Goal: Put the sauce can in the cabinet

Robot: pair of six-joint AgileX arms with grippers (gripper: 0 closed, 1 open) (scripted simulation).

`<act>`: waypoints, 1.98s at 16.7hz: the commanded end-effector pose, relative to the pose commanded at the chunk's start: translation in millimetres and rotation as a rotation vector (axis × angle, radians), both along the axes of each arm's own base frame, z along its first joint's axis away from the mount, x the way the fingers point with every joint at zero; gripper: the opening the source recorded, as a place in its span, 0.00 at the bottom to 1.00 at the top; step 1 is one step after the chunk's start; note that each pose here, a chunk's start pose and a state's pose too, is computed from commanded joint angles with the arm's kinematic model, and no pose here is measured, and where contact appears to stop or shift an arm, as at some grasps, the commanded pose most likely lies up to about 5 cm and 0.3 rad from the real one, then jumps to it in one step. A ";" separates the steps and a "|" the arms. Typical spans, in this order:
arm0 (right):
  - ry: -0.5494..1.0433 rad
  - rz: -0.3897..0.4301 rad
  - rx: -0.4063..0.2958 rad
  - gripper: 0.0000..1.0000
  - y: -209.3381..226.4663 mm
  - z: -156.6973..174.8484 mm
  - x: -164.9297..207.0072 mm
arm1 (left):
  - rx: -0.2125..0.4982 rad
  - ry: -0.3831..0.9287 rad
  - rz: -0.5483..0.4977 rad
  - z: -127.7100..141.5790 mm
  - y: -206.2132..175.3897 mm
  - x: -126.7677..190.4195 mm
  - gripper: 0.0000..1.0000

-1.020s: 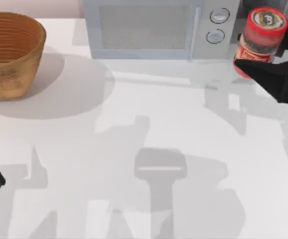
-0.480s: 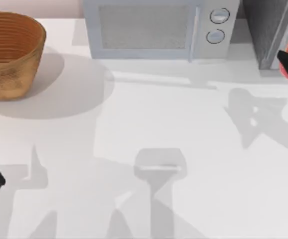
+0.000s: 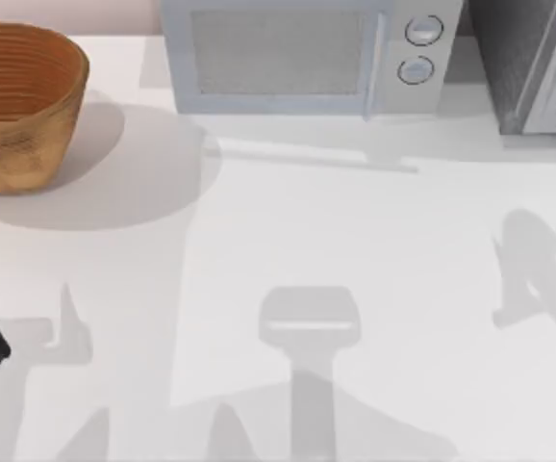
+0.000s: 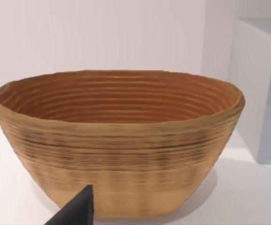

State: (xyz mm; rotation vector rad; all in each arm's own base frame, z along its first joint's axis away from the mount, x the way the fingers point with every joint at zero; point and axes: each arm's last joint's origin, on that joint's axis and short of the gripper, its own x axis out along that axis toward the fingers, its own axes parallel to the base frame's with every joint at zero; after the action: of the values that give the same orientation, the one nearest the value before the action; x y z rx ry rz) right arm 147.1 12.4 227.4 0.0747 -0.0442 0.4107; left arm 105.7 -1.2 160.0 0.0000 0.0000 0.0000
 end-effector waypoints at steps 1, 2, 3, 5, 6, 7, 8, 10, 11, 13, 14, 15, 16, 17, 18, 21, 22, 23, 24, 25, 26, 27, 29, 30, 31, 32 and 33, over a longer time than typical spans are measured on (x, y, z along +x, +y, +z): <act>0.008 -0.066 0.002 0.00 -2.2 -9.3 -10.5 | 0.000 0.000 0.000 0.0 0.0 0.0 1.00; 0.018 -0.133 -0.001 0.00 -4.6 -19.5 -18.9 | 0.000 0.000 0.000 0.0 0.0 0.0 1.00; 0.029 -0.198 -0.008 0.00 -6.9 -29.9 -25.5 | 0.000 0.000 0.000 0.0 0.0 0.0 1.00; 0.048 -0.309 -0.032 0.00 -11.0 -48.8 -34.3 | 0.000 0.000 0.000 0.0 0.0 0.0 1.00; 0.052 -0.349 -0.045 0.00 -12.4 -55.9 -37.0 | 0.000 0.000 0.000 0.0 0.0 0.0 1.00; 0.052 -0.377 -0.057 0.00 -13.2 -61.1 -38.8 | 0.000 0.000 0.000 0.0 0.0 0.0 1.00; 0.050 -0.396 -0.065 0.00 -13.6 -64.5 -40.1 | 0.000 0.000 0.000 0.0 0.0 0.0 1.00; 0.044 -0.411 -0.075 0.00 -13.6 -67.4 -41.4 | 0.000 0.000 0.000 0.0 0.0 0.0 1.00; 0.044 -0.411 -0.075 0.00 -13.6 -67.4 -41.4 | 0.000 0.000 0.000 0.0 0.0 0.0 1.00; 0.044 -0.411 -0.075 0.00 -13.6 -67.4 -41.4 | 0.000 0.000 0.000 0.0 0.0 0.0 1.00; 0.044 -0.411 -0.075 0.00 -13.6 -67.4 -41.4 | 0.000 0.000 0.000 0.0 0.0 0.0 1.00; 0.045 -0.409 -0.072 0.00 -13.6 -67.0 -41.3 | 0.000 0.000 0.000 0.0 0.0 0.0 1.00; 0.045 -0.409 -0.072 0.00 -13.6 -67.0 -41.3 | 0.000 0.000 0.000 0.0 0.0 0.0 1.00; 0.044 -0.404 -0.071 0.00 -13.1 -64.5 -41.4 | 0.000 0.000 0.000 0.0 0.0 0.0 1.00; 0.043 -0.395 -0.070 0.00 -12.4 -59.6 -41.6 | 0.000 0.000 0.000 0.0 0.0 0.0 1.00; 0.050 -0.378 -0.063 0.00 -10.0 -31.3 -41.7 | 0.000 0.000 0.000 0.0 0.0 0.0 1.00; 0.055 -0.378 -0.060 0.00 -9.6 -18.5 -41.1 | 0.000 0.000 0.000 0.0 0.0 0.0 1.00; 0.059 -0.382 -0.057 0.00 -9.2 -4.2 -40.2 | 0.000 0.000 0.000 0.0 0.0 0.0 1.00; 0.062 -0.388 -0.054 0.00 -8.9 11.6 -38.9 | 0.000 0.000 0.000 0.0 0.0 0.0 1.00; 0.061 -0.395 -0.050 0.00 -8.7 28.8 -37.2 | 0.000 0.000 0.000 0.0 0.0 0.0 1.00; 0.059 -0.402 -0.047 0.00 -8.4 46.6 -35.2 | 0.000 0.000 0.000 0.0 0.0 0.0 1.00; 0.056 -0.409 -0.043 0.00 -8.0 64.3 -32.8 | 0.000 0.000 0.000 0.0 0.0 0.0 1.00; 0.047 -0.421 -0.036 0.00 -6.9 98.5 -27.2 | 0.000 0.000 0.000 0.0 0.0 0.0 1.00; 0.043 -0.424 -0.033 0.00 -6.1 113.9 -24.1 | 0.000 0.000 0.000 0.0 0.0 0.0 1.00; 0.040 -0.425 -0.031 0.00 -5.2 127.9 -20.6 | 0.000 0.000 0.000 0.0 0.0 0.0 1.00; 0.039 -0.424 -0.029 0.00 -4.0 140.6 -16.8 | 0.000 0.000 0.000 0.0 0.0 0.0 1.00; 0.040 -0.422 -0.028 0.00 -2.7 152.0 -12.5 | 0.000 0.000 0.000 0.0 0.0 0.0 1.00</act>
State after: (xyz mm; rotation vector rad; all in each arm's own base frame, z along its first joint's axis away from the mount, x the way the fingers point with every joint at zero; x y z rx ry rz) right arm 134.6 9.8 379.4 0.0438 -0.0142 -0.0115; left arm 105.7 -1.2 160.0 0.0000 0.0000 0.0000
